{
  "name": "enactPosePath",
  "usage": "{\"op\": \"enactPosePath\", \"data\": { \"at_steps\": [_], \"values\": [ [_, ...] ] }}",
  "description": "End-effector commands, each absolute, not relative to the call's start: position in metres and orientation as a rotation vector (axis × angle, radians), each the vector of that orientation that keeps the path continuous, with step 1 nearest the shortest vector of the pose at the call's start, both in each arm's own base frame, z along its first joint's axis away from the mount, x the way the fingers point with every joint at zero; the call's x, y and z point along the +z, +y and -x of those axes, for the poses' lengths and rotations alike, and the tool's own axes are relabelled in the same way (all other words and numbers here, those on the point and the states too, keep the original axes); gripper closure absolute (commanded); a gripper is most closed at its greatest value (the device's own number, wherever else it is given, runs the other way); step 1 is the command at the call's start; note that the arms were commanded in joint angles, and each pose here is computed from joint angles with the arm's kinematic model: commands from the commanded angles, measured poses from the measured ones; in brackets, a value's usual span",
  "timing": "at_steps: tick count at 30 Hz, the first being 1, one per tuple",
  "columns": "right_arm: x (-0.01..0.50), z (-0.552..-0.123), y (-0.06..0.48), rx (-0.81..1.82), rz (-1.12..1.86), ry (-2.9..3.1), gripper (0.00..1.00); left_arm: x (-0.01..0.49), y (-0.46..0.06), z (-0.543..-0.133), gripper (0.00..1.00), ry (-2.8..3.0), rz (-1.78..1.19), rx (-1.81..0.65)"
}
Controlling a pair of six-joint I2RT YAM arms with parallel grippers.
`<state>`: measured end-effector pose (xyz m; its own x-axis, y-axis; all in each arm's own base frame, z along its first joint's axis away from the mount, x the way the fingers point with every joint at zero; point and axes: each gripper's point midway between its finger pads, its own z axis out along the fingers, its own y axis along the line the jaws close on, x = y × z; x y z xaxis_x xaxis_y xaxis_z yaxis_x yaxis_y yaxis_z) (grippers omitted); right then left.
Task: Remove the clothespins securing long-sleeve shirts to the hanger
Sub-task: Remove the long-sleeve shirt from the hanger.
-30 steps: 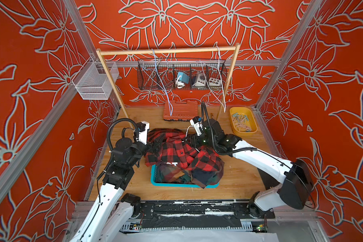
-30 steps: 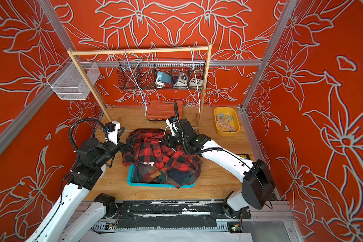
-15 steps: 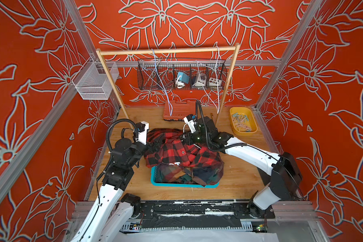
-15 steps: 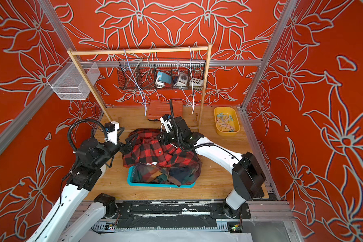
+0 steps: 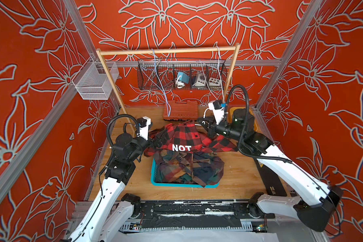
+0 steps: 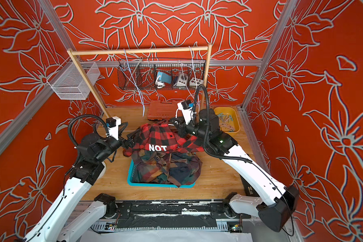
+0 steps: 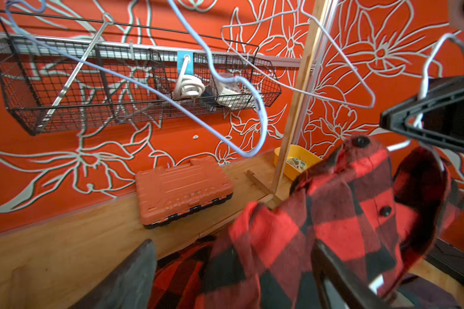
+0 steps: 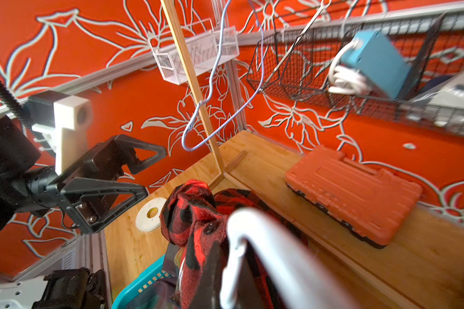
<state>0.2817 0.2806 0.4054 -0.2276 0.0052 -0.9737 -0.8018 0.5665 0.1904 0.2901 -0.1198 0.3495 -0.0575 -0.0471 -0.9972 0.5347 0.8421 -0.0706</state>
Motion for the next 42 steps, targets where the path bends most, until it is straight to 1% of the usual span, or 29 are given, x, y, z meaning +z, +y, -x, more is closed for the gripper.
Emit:
{"op": "enactPosePath", "data": {
  "at_steps": [1, 4, 9, 16, 18, 20, 21, 25, 27, 29, 30, 35, 37, 42],
  "values": [
    [0.437, -0.274, 0.257, 0.843, 0.689, 1.543, 1.0, 0.375, -0.13, -0.276, 0.14, 1.462, -0.468, -0.549],
    [0.447, -0.267, 0.246, 0.857, 0.703, 1.497, 1.0, 0.37, -0.134, -0.272, 0.13, 1.459, -0.502, -0.564],
    [0.457, -0.248, 0.242, 0.867, 0.759, 1.439, 1.0, 0.359, -0.138, -0.278, 0.13, 1.475, -0.543, -0.559],
    [0.467, -0.232, 0.239, 0.88, 0.802, 1.384, 1.0, 0.353, -0.156, -0.281, 0.12, 1.457, -0.665, -0.628],
    [0.468, -0.229, 0.238, 0.88, 0.808, 1.375, 1.0, 0.349, -0.16, -0.282, 0.14, 1.462, -0.689, -0.645],
    [0.471, -0.227, 0.237, 0.879, 0.812, 1.363, 1.0, 0.346, -0.164, -0.279, 0.24, 1.46, -0.719, -0.665],
    [0.473, -0.225, 0.237, 0.881, 0.815, 1.357, 1.0, 0.346, -0.165, -0.277, 0.32, 1.453, -0.729, -0.671],
    [0.475, -0.223, 0.237, 0.892, 0.825, 1.349, 1.0, 0.346, -0.165, -0.275, 0.77, 1.438, -0.73, -0.671],
    [0.474, -0.222, 0.239, 0.901, 0.832, 1.346, 1.0, 0.347, -0.165, -0.274, 0.89, 1.429, -0.731, -0.669],
    [0.475, -0.221, 0.238, 0.907, 0.834, 1.342, 1.0, 0.347, -0.164, -0.274, 0.98, 1.426, -0.727, -0.665],
    [0.475, -0.22, 0.238, 0.908, 0.835, 1.341, 1.0, 0.347, -0.164, -0.274, 1.0, 1.424, -0.726, -0.664],
    [0.474, -0.221, 0.234, 0.893, 0.823, 1.354, 1.0, 0.347, -0.16, -0.279, 1.0, 1.437, -0.685, -0.647],
    [0.472, -0.223, 0.231, 0.877, 0.812, 1.37, 1.0, 0.346, -0.148, -0.291, 1.0, 1.47, -0.596, -0.588],
    [0.469, -0.224, 0.222, 0.89, 0.799, 1.396, 1.0, 0.338, -0.099, -0.329, 1.0, 1.576, -0.274, -0.417]
  ]
}}
